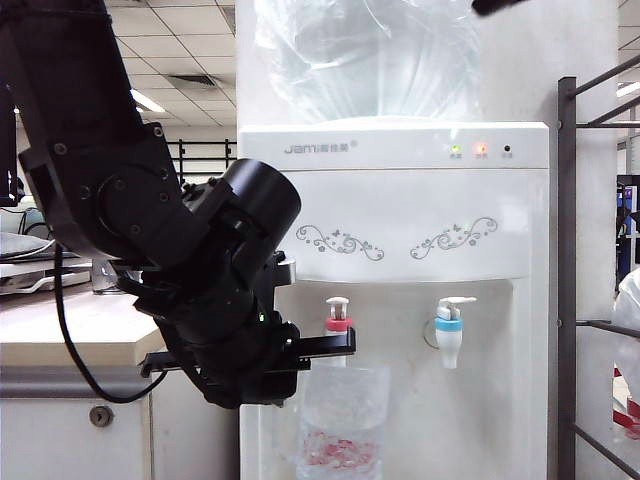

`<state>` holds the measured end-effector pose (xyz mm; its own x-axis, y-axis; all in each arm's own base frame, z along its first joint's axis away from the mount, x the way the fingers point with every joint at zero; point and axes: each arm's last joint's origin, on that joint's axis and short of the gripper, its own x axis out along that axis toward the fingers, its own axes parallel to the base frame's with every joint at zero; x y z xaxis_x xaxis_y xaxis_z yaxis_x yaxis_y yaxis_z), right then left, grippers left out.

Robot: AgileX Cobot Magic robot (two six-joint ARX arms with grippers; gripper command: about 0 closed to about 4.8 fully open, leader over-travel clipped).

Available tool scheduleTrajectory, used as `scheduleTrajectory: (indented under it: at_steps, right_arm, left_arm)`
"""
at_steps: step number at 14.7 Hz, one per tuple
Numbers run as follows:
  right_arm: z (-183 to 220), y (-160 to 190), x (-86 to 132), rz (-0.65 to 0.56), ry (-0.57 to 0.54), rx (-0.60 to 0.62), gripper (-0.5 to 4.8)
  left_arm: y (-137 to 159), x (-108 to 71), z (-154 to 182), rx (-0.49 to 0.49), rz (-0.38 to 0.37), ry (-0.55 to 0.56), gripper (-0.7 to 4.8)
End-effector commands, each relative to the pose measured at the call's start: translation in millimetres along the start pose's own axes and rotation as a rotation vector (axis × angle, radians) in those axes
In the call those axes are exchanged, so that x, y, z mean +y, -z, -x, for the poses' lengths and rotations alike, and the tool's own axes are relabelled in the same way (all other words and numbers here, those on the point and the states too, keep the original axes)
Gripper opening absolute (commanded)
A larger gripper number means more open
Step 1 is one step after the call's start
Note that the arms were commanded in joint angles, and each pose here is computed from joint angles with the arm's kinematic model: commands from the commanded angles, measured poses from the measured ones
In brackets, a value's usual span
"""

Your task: Pick up the plastic mug from the left desk, go to the hot water outlet of the water dispenser, press the vertical switch to get some water, then put the mug back on the desk.

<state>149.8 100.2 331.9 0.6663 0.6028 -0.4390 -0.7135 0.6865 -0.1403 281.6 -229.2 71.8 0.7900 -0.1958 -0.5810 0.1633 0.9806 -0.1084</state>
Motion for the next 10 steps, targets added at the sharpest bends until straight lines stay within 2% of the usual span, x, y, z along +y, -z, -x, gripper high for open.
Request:
scheduleTrajectory:
  at_steps: [1,4,8,10]
  right_arm:
    - [5.2,-1.2,-0.3,-0.001,0.029,-0.012,-0.05]
    - [5.4,-1.2,-0.5,0.002,0.037,-0.010,-0.05]
    - [5.5,-1.4,-1.1,0.007,0.051,-0.009,-0.05]
    - [5.5,-2.3,-1.3,0.008,0.054,-0.019,-0.05]
  left_arm:
    - [-38.7,-10.7,4.4,-0.210,0.024,0.119,-0.05]
    - [-29.9,-19.5,7.5,-0.158,-0.010,0.140,-0.05]
    - [-10.7,-32.2,13.7,-0.038,-0.085,0.147,-0.05]
    - [3.4,-40.0,18.7,0.070,-0.135,0.191,-0.05]
